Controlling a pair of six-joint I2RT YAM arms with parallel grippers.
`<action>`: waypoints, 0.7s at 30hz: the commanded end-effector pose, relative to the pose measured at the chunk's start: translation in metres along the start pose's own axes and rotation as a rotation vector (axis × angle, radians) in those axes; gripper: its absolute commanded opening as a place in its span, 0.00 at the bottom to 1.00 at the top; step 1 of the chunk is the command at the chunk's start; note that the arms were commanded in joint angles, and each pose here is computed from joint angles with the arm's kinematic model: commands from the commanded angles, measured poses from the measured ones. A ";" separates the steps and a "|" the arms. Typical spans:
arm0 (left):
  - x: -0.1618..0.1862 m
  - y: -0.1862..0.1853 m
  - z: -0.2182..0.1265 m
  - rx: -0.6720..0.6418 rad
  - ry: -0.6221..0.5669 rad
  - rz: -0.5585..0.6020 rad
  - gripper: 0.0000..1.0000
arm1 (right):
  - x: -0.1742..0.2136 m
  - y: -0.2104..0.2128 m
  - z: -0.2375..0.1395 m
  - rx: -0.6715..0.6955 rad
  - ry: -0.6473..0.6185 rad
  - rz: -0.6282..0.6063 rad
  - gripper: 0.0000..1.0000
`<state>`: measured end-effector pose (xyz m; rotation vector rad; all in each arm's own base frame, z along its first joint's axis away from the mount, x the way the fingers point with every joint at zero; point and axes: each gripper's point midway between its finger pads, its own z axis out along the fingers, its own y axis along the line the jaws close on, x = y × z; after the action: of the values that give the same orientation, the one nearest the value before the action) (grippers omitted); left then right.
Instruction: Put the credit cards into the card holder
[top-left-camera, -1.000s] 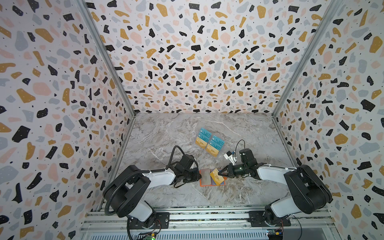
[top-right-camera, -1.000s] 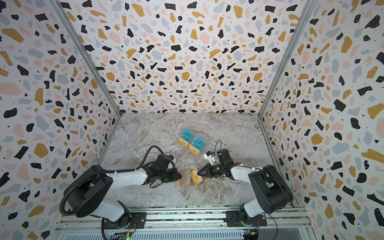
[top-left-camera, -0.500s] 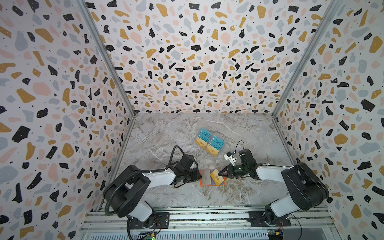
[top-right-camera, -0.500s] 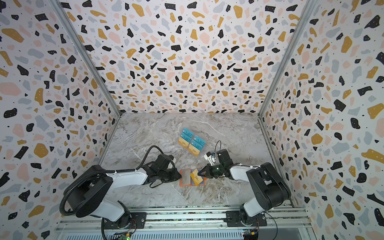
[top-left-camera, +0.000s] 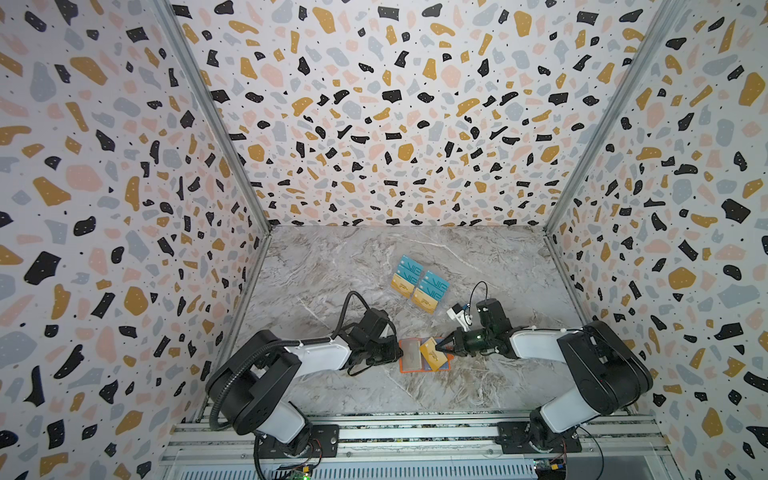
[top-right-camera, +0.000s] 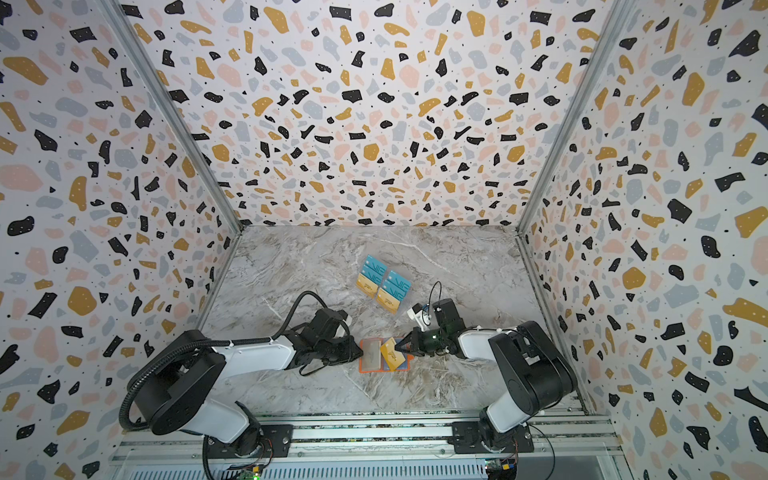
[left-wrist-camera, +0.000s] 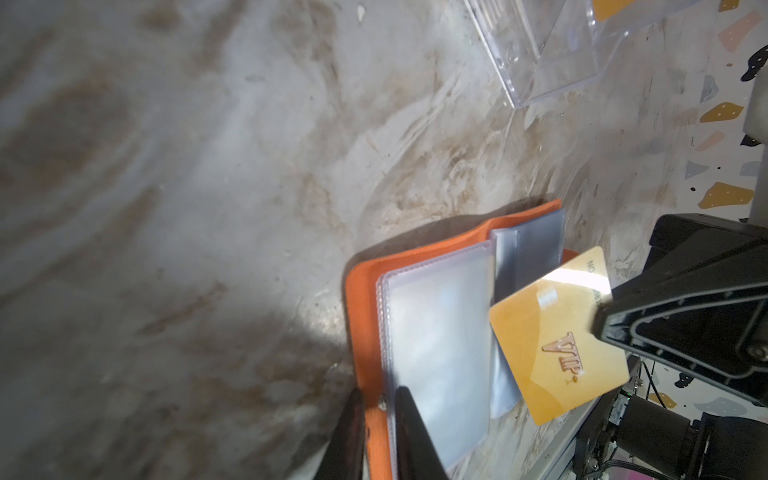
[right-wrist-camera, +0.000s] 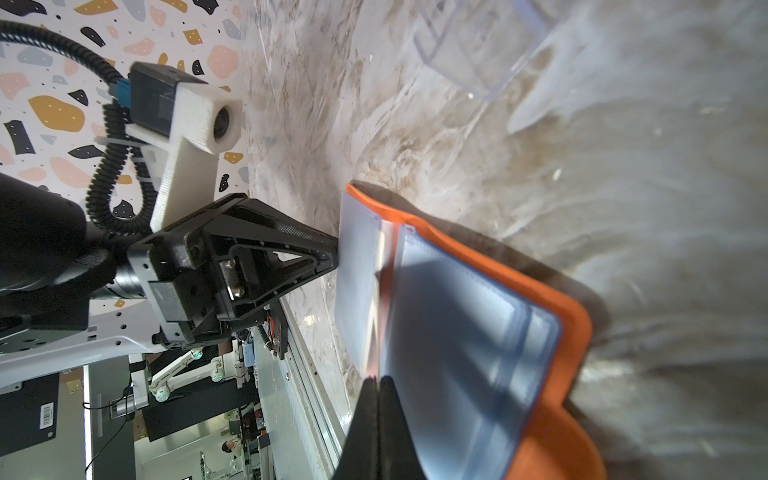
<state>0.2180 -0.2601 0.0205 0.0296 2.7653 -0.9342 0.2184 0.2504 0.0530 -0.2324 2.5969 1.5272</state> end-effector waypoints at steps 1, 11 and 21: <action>0.020 0.026 0.001 -0.092 0.061 -0.033 0.18 | -0.006 0.006 0.002 -0.014 -0.011 -0.017 0.00; 0.020 0.026 0.001 -0.090 0.061 -0.032 0.18 | -0.009 0.008 0.007 -0.026 -0.015 -0.018 0.00; 0.021 0.027 0.001 -0.086 0.059 -0.039 0.18 | -0.011 0.012 0.015 -0.033 -0.038 -0.008 0.00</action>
<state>0.2180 -0.2601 0.0207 0.0273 2.7646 -0.9355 0.2223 0.2649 0.0549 -0.2268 2.5652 1.5575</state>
